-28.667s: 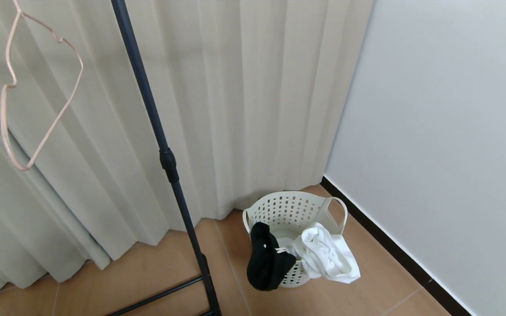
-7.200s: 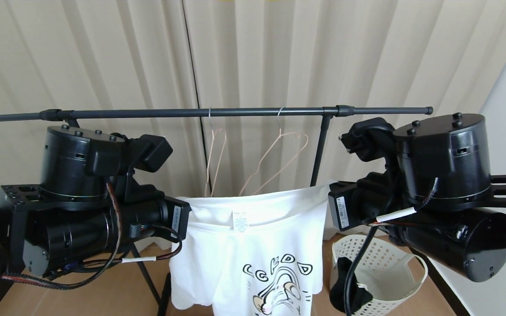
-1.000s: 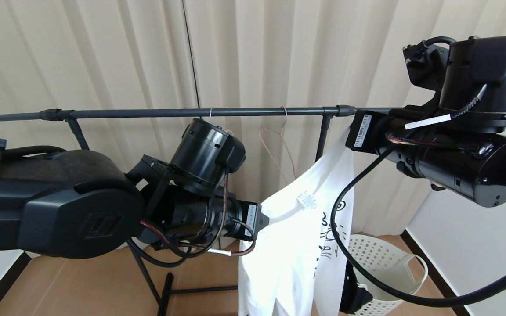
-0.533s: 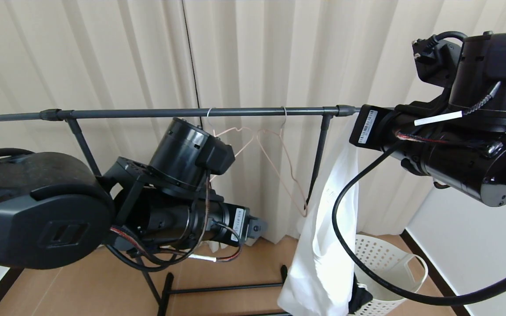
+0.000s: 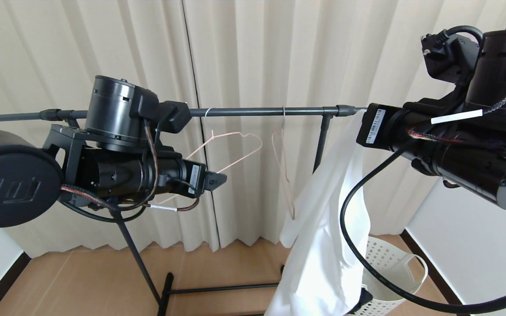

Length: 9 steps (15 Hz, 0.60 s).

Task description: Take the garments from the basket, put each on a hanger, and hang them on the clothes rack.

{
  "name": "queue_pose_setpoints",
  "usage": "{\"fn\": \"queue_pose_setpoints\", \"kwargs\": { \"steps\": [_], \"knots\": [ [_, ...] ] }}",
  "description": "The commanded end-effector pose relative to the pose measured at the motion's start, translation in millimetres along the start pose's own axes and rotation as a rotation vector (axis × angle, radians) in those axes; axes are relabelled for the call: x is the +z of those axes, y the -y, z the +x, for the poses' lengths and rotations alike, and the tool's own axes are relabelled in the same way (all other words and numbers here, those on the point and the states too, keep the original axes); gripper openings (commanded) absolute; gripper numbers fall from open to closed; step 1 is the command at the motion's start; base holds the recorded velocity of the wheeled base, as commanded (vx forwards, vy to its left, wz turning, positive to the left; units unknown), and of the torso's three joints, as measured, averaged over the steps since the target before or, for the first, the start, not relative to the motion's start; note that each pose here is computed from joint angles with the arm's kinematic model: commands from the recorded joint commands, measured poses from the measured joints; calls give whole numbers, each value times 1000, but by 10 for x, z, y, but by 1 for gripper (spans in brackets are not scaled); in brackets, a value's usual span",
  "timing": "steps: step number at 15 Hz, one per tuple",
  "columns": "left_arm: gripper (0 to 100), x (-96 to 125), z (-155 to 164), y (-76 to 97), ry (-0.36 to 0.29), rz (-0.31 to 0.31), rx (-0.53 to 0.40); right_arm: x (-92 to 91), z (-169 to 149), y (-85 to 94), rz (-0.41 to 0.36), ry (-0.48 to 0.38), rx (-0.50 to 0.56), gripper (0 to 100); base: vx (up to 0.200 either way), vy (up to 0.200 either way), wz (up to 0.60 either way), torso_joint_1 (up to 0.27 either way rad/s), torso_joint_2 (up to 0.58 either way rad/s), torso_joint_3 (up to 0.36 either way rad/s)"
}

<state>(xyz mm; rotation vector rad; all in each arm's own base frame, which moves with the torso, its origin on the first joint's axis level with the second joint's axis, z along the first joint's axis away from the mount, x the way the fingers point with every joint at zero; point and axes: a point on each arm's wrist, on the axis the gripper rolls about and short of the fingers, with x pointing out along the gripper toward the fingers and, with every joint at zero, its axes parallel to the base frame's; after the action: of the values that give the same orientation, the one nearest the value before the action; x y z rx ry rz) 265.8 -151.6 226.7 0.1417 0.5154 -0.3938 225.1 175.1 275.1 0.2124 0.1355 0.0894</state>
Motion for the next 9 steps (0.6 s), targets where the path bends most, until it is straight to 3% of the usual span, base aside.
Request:
{"fn": "queue_pose_setpoints", "kwargs": {
  "steps": [1, 5, 9],
  "knots": [
    [100, 6, 108, -195, 7, 14, 46, -1, -42, 30, -9, 5, 2, 0, 0, 0, 0, 0, 0, 0],
    [100, -36, 466, -325, 2, 32, 74, -62, -198, 146, -134, 17, 65, 0, 0, 0, 0, 0, 0, 0],
    [100, 2, 1041, -298, -4, 36, 79, -105, -244, 183, -175, 32, 87, 0, 0, 0, 0, 0, 0, 0]
  ]
}}
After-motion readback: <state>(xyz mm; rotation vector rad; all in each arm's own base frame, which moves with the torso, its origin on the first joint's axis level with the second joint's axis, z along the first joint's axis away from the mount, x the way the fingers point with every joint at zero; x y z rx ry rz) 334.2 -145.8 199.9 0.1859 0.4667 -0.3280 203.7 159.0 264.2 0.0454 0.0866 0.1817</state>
